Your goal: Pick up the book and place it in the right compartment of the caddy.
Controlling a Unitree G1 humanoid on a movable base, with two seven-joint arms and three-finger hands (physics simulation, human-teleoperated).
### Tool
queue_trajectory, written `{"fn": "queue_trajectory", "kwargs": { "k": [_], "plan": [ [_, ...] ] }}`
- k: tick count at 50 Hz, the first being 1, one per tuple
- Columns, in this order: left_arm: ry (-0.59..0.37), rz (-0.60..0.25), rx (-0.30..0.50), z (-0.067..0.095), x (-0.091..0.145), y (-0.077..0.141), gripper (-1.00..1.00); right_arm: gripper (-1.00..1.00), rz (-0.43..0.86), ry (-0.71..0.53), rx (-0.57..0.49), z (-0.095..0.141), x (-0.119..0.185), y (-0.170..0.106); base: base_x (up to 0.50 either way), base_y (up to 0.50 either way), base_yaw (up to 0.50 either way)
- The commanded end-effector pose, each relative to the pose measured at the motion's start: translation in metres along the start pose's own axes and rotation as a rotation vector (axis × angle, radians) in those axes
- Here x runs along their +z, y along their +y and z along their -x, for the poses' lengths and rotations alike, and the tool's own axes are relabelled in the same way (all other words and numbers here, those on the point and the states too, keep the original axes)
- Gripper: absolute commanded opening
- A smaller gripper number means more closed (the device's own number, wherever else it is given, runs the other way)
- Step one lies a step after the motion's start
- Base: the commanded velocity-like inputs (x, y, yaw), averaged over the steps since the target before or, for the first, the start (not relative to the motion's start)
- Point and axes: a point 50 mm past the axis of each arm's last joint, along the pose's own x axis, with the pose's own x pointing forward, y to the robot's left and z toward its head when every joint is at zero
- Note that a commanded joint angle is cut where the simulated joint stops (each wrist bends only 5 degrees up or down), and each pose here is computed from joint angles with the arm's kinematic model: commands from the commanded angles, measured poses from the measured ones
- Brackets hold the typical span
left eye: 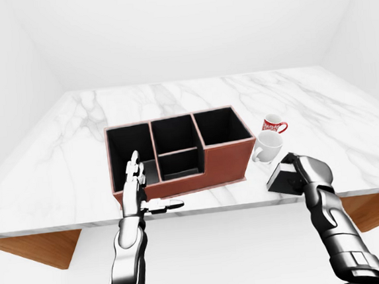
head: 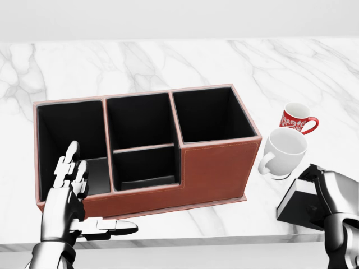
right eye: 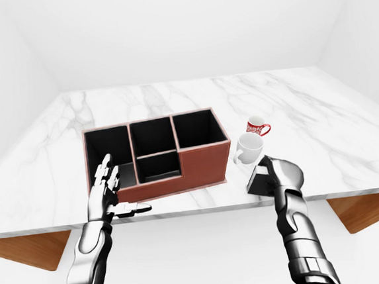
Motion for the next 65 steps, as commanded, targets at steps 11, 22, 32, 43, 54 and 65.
{"fn": "queue_trajectory", "kwargs": {
  "k": [11, 22, 32, 43, 54, 65],
  "plan": [
    [-0.015, -0.005, -0.01, 0.002, 0.002, -0.002, 1.0, -0.75, -0.192, 0.088, 0.143, 0.006, -0.018, 0.019, 0.0, 0.0, 0.0],
    [-0.015, -0.004, -0.018, 0.003, 0.003, -0.002, 1.0, -1.0, -0.159, -0.02, 0.138, 0.012, 0.0, 0.002, 0.0, 0.0, 0.0],
    [-0.016, -0.005, -0.02, 0.003, 0.003, -0.003, 1.0, -1.0, -0.057, -0.193, 0.083, 0.027, 0.04, -0.04, 0.0, 0.0, 0.0],
    [-0.02, -0.005, -0.024, 0.003, 0.003, -0.003, 1.0, -1.0, 0.102, -0.304, 0.023, 0.044, 0.082, -0.094, 0.0, 0.0, 0.0],
    [-0.018, -0.004, -0.023, 0.004, 0.003, -0.003, 1.0, -1.0, 0.187, -0.308, -0.05, 0.067, 0.095, -0.133, 0.0, 0.0, 0.0],
    [-0.017, -0.006, -0.025, 0.004, 0.003, -0.003, 1.0, -1.0, 0.236, -0.316, -0.437, 0.102, 0.107, -0.202, 0.0, 0.0, 0.0]
  ]
}}
